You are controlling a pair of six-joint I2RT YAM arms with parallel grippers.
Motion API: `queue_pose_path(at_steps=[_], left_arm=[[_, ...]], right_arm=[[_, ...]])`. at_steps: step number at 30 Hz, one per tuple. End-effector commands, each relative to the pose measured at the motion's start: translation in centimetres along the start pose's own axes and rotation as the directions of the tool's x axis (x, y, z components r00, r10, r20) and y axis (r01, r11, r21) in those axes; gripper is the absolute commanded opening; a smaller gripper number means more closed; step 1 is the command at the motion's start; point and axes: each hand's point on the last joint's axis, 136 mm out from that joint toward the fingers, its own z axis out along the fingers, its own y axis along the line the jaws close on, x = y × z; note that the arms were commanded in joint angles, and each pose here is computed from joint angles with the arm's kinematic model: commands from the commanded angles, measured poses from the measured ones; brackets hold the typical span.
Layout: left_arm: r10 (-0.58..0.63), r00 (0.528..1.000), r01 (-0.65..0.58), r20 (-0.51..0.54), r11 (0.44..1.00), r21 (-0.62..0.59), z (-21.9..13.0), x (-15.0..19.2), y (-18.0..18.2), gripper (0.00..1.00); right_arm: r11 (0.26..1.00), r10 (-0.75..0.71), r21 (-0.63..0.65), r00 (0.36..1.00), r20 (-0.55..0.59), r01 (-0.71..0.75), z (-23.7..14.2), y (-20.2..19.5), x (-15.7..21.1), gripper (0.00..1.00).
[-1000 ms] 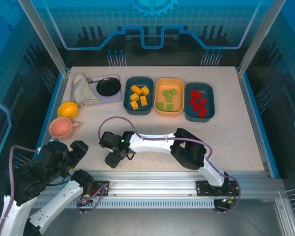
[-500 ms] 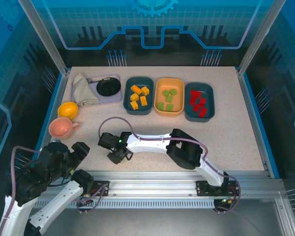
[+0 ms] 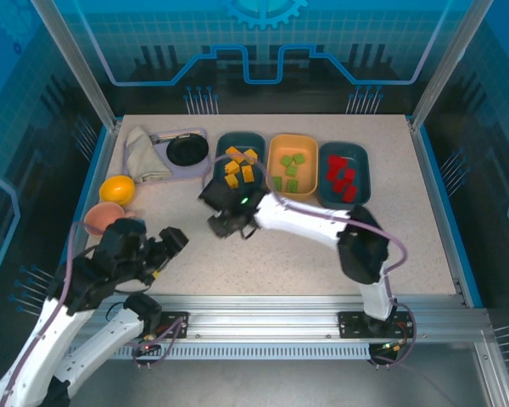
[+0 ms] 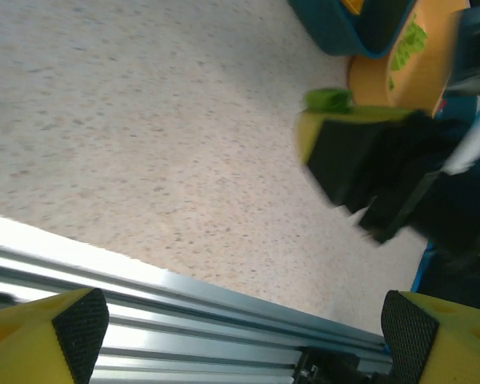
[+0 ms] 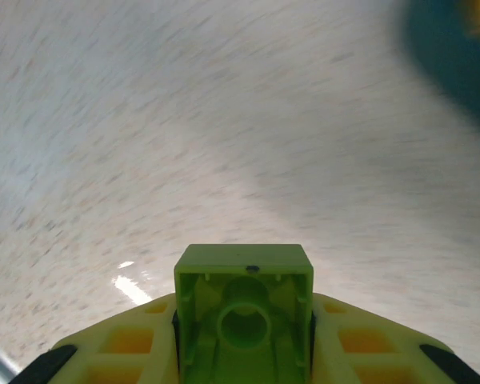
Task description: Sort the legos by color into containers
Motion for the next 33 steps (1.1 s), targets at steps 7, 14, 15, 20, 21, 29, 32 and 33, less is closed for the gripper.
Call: queue_pose_path(at_steps=[7,14,15,20,21,29,32,33], left_arm=[[0.114,0.990,-0.098,-0.086,0.981,0.167,4.5,-0.7,-8.4,0.92],[0.179,0.977,-0.152,-0.118,0.967,0.207,8.0,-1.6,-12.8,0.92],[0.186,0.975,-0.158,-0.121,0.965,0.208,8.6,-1.8,-13.4,0.93],[0.188,0.975,-0.159,-0.117,0.962,0.220,10.5,-2.8,-15.7,0.92],[0.189,0.975,-0.160,-0.115,0.962,0.223,10.7,-2.9,-16.1,0.92],[0.202,0.973,-0.173,-0.111,0.959,0.224,10.6,-3.2,-16.7,0.92],[0.195,0.974,-0.167,-0.112,0.961,0.221,10.5,-3.0,-16.3,0.92],[0.191,0.975,-0.163,-0.113,0.962,0.220,10.5,-3.0,-16.1,0.92]], right_arm=[[0.885,0.340,0.351,0.940,-0.039,-0.305,-2.6,-19.7,1.2,0.29],[0.770,0.497,0.500,0.864,-0.080,-0.396,1.2,-27.2,1.0,0.31],[0.760,0.509,0.508,0.857,-0.079,-0.405,1.8,-27.8,0.6,0.31],[0.711,0.559,0.564,0.824,-0.091,-0.420,4.6,-29.8,0.2,0.32],[0.698,0.572,0.576,0.815,-0.092,-0.425,4.9,-30.2,0.3,0.32],[0.631,0.639,0.623,0.766,-0.078,-0.463,6.0,-31.6,1.3,0.32],[0.625,0.643,0.622,0.762,-0.069,-0.471,6.0,-31.5,1.6,0.32],[0.624,0.645,0.621,0.761,-0.066,-0.475,6.0,-31.6,1.6,0.32]])
